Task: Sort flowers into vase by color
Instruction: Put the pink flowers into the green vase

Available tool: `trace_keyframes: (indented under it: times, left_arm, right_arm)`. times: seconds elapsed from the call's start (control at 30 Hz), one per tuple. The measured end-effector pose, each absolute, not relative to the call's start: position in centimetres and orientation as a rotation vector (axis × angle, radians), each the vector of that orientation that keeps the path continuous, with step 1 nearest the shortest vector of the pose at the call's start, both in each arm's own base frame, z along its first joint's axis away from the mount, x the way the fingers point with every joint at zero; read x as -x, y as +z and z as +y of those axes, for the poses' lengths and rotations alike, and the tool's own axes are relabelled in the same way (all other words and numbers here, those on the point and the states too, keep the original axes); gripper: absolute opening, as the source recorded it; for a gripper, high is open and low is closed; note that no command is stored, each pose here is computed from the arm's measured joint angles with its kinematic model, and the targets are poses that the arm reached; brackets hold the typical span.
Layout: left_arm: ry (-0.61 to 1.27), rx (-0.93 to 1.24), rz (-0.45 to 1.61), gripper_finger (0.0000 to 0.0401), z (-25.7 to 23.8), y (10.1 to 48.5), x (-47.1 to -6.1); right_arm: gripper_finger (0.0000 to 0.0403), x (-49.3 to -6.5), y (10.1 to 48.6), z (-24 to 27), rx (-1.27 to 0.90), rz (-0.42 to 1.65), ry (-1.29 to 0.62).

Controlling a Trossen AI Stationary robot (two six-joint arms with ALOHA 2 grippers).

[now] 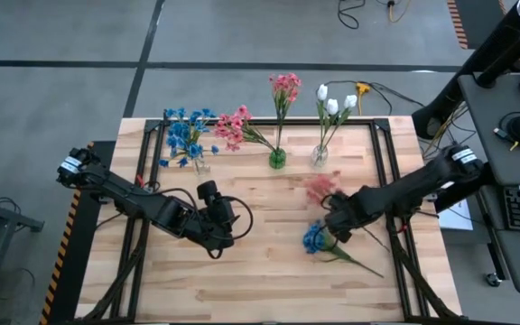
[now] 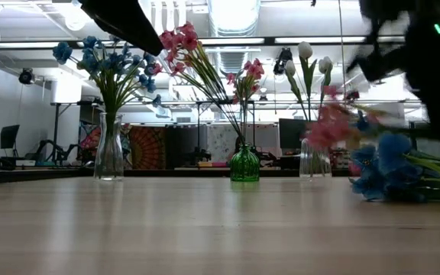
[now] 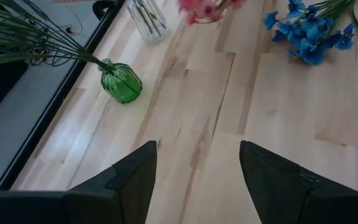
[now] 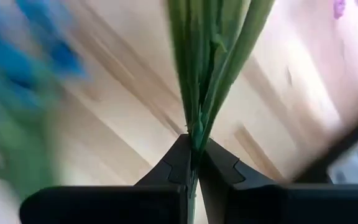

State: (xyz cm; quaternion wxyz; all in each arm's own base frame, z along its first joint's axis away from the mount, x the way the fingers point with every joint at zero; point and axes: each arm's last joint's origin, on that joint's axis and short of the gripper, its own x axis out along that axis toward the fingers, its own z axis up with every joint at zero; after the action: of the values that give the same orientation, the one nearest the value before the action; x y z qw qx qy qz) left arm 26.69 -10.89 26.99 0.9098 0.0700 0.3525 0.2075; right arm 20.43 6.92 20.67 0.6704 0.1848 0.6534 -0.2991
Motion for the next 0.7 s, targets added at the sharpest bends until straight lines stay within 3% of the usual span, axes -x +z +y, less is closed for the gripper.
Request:
trace_keyframes:
  times: [0.37,0.7]
  left_arm:
    - [0.424,-0.146,0.733,0.0213,-10.9,27.0,-26.6]
    - [0.423,-0.144,0.732,0.0213,-10.9,27.0,-26.6]
  right_arm:
    - [0.0013,-21.5,28.8,5.6,-0.28,0.72,-0.573]
    - [0.0013,-24.4,31.8,3.8,-0.064,0.215,-0.448]
